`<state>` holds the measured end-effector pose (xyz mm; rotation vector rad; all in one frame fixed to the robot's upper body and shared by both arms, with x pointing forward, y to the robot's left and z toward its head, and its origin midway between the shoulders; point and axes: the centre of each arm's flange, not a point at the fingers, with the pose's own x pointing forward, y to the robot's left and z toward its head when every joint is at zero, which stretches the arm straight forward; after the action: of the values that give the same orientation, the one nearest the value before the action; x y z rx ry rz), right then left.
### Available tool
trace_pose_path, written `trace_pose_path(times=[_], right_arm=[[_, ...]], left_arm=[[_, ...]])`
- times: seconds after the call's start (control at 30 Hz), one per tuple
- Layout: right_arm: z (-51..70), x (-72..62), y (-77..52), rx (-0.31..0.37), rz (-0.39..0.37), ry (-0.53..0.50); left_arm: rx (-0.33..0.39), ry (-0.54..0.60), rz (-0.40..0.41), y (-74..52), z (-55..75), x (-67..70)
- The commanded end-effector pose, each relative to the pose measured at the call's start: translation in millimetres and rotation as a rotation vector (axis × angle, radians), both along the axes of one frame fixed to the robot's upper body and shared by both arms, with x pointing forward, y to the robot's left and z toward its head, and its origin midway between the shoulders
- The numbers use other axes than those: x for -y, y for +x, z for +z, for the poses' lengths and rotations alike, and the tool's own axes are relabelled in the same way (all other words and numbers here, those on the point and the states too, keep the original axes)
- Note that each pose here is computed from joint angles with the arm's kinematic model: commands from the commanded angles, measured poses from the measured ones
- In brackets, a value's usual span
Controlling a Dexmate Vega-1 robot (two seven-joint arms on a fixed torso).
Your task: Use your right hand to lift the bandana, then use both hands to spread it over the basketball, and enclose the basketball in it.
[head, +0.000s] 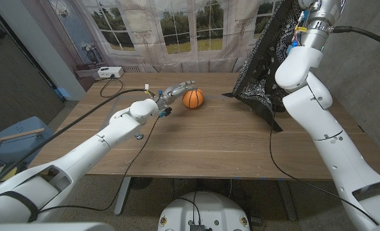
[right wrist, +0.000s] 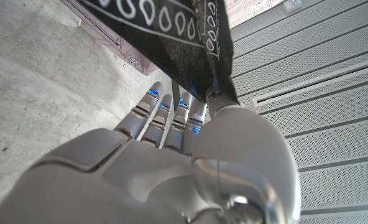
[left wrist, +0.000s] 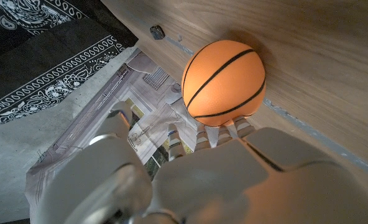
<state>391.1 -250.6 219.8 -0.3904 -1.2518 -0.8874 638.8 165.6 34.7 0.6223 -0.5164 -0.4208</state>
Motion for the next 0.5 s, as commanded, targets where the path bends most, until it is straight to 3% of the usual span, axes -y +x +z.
trace_pose_path(times=[0.03,0.5], right_arm=[[12.9,-12.6,-15.0,0.026,-0.039,0.045],[20.5,-18.1,-7.5,0.013,-0.007,0.095]], left_arm=[[0.074,0.107,-0.043,-1.5,17.3,34.0],[0.108,0.267,-0.061,-14.5,22.7,54.1]])
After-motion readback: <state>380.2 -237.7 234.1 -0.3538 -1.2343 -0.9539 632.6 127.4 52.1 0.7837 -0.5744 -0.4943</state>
